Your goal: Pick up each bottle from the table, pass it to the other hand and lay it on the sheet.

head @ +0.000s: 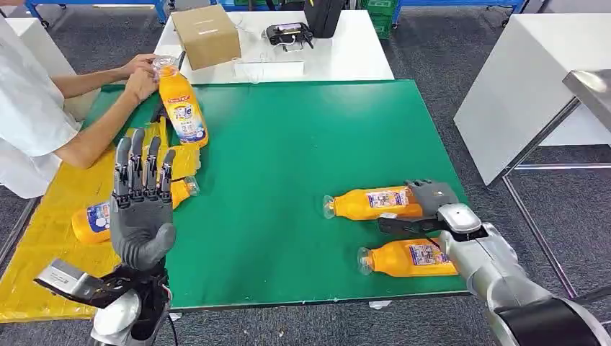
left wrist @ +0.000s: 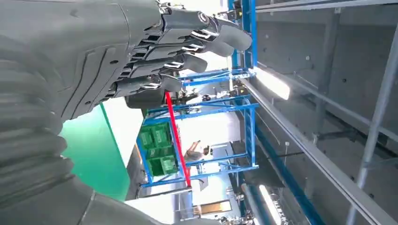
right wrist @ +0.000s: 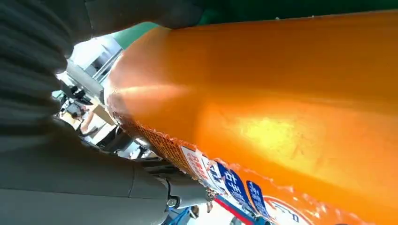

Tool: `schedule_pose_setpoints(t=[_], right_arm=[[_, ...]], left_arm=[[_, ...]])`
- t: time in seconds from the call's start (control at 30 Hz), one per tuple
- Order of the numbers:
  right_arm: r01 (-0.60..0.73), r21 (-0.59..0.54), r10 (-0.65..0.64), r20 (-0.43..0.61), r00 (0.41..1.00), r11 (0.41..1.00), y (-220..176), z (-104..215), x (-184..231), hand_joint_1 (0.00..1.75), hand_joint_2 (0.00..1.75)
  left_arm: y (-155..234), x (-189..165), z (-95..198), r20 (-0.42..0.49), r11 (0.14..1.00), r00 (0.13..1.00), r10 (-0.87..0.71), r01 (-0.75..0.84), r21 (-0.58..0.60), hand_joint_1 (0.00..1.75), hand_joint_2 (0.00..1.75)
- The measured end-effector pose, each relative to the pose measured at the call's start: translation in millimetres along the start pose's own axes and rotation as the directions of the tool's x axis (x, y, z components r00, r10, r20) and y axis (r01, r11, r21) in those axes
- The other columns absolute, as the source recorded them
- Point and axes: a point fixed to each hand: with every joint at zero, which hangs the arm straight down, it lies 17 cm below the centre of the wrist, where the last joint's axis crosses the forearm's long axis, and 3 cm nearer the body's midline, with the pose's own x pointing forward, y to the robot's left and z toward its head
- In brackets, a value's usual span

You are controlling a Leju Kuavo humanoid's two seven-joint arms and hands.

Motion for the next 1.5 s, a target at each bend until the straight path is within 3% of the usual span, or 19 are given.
schedule_pose_setpoints(t=[0.1,0.17,0.23,0.3,0.33,0.4,0.5,0.6,0.7,0.83,0.93,1.03,1.27,1.4,1.43,1.5], right_arm=[[0.073,-0.101,-0.074,-0.005,0.997,0.992,-18.9,-2.0,10.5,1.75,1.75],[0.214,-0.167,-0.212,0.029,0.977,0.963,-30.6,0.0,28.7,1.75,1.75],[0.434,-0.230,-0.425,0.091,0.901,0.871,-52.2,4.5,47.5,1.75,1.75],[0.637,-0.295,-0.615,0.176,0.768,0.712,-90.8,11.3,60.7,1.75,1.75],[0.683,-0.315,-0.656,0.204,0.727,0.659,-103.4,15.8,62.6,1.75,1.75],[0.772,-0.327,-0.727,0.274,0.630,0.546,-127.5,24.1,69.8,1.75,1.75],[0.907,-0.296,-0.817,0.413,0.403,0.298,-161.3,43.8,81.2,1.75,1.75],[0.966,-0.247,-0.830,0.521,0.201,0.079,-187.2,67.8,91.1,1.75,1.75],[0.974,-0.224,-0.816,0.562,0.132,0.003,-196.1,84.1,98.0,1.75,1.75],[0.976,-0.213,-0.799,0.593,0.099,-0.037,-203.6,96.8,100.6,1.75,1.75],[0.983,-0.150,-0.782,0.623,0.010,-0.107,-207.7,106.7,107.0,1.75,1.75],[0.994,-0.043,-0.771,0.636,-0.047,-0.097,-209.0,116.5,140.6,1.75,1.75],[0.936,0.281,-0.749,0.662,-0.029,0.212,-204.0,162.0,325.0,1.75,1.75],[0.875,0.375,-0.743,0.669,-0.028,0.305,-187.5,189.2,392.0,1.75,1.75],[0.866,0.388,-0.745,0.666,-0.027,0.315,-183.8,191.6,399.1,1.75,1.75],[0.831,0.413,-0.737,0.676,-0.007,0.372,-176.8,198.7,415.6,1.75,1.75]], left_arm=[[-2.3,-3.3,1.1,-0.018,1.000,1.000,-0.010,0.010,-0.011,0.00,1.75],[-6.4,-7.6,3.0,-0.039,0.999,0.999,-0.031,0.030,-0.032,0.00,1.75],[-12.6,-12.7,5.9,-0.062,0.997,0.996,-0.059,0.055,-0.059,0.00,1.75],[-18.5,-17.1,8.0,-0.078,0.995,0.994,-0.075,0.069,-0.079,0.00,1.75],[-21.0,-19.1,9.4,-0.083,0.994,0.993,-0.081,0.073,-0.086,0.00,0.00],[-26.4,-23.5,12.2,-0.094,0.991,0.991,-0.094,0.084,-0.102,0.00,0.00],[-32.4,-35.6,18.3,-0.126,0.987,0.985,-0.117,0.101,-0.124,0.00,0.00],[-34.6,-48.9,28.0,-0.160,0.984,0.977,-0.141,0.120,-0.133,0.00,0.00],[-36.0,-57.5,36.4,-0.188,0.983,0.972,-0.143,0.118,-0.138,0.00,0.00],[-37.4,-63.9,42.7,-0.210,0.983,0.967,-0.142,0.114,-0.142,0.00,0.00],[-36.4,-68.8,47.9,-0.230,0.984,0.962,-0.145,0.115,-0.138,0.00,0.00],[-35.9,-74.9,56.0,-0.256,0.985,0.956,-0.143,0.111,-0.135,0.00,0.00],[-27.5,-79.0,55.7,-0.272,0.990,0.954,-0.128,0.105,-0.097,0.00,0.00],[-21.6,-80.9,54.7,-0.276,0.990,0.952,-0.130,0.111,-0.082,0.00,0.00],[-20.4,-80.9,54.4,-0.276,0.990,0.952,-0.131,0.114,-0.079,0.00,1.75],[-18.5,-81.8,54.6,-0.278,0.990,0.951,-0.134,0.117,-0.075,0.00,1.75]])
